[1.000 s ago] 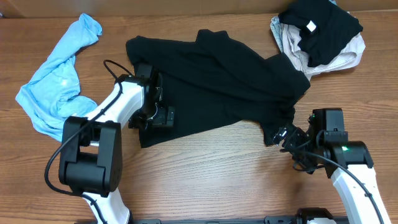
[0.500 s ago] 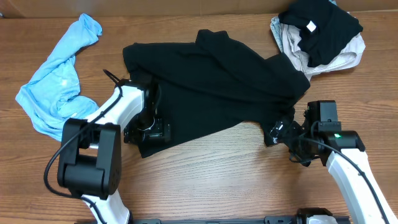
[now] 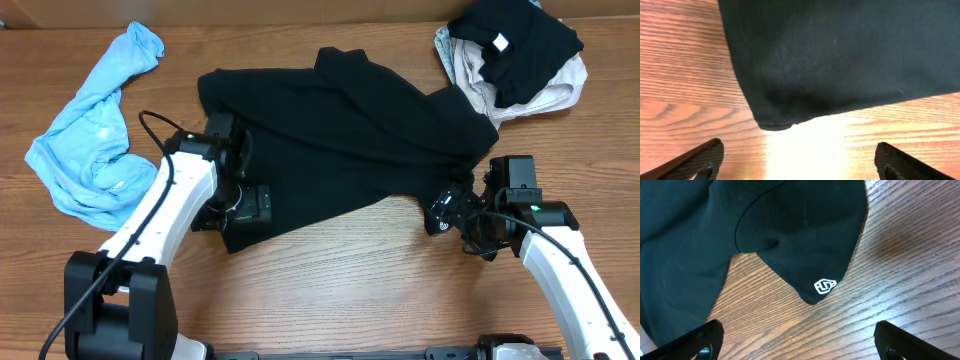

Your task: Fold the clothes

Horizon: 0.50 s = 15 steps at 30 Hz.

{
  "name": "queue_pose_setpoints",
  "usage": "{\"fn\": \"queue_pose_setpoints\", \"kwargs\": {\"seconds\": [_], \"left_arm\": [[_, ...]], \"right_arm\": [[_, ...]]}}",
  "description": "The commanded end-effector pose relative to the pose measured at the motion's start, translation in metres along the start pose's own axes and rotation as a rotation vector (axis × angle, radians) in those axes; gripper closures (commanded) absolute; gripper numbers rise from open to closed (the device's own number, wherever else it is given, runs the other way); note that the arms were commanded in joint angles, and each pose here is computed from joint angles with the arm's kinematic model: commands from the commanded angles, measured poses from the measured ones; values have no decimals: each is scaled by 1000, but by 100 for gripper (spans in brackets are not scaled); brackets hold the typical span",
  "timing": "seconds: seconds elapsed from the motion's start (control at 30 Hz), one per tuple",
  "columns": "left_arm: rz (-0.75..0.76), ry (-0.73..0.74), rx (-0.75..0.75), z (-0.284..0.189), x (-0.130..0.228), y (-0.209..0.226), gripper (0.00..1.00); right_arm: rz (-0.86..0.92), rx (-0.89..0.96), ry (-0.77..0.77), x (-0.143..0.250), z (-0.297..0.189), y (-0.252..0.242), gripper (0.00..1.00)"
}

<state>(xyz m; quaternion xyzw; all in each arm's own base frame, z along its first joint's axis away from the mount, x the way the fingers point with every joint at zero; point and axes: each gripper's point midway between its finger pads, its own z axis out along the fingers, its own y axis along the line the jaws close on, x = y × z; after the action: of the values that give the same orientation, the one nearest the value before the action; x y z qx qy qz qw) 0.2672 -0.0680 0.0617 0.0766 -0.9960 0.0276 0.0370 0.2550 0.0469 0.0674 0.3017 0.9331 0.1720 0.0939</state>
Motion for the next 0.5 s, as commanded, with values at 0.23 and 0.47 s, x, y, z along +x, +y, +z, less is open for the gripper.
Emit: {"fn": "queue_pose_setpoints", "kwargs": {"seconds": [0.23,0.47], "left_arm": [[-23,44,19,31,18,-4,6],[-51,68,9,53,32,3,11]], "right_arm": [[-8,12,-18,-3,1,-3,0],[-9,11,-25,-5,1,-2,0]]}}
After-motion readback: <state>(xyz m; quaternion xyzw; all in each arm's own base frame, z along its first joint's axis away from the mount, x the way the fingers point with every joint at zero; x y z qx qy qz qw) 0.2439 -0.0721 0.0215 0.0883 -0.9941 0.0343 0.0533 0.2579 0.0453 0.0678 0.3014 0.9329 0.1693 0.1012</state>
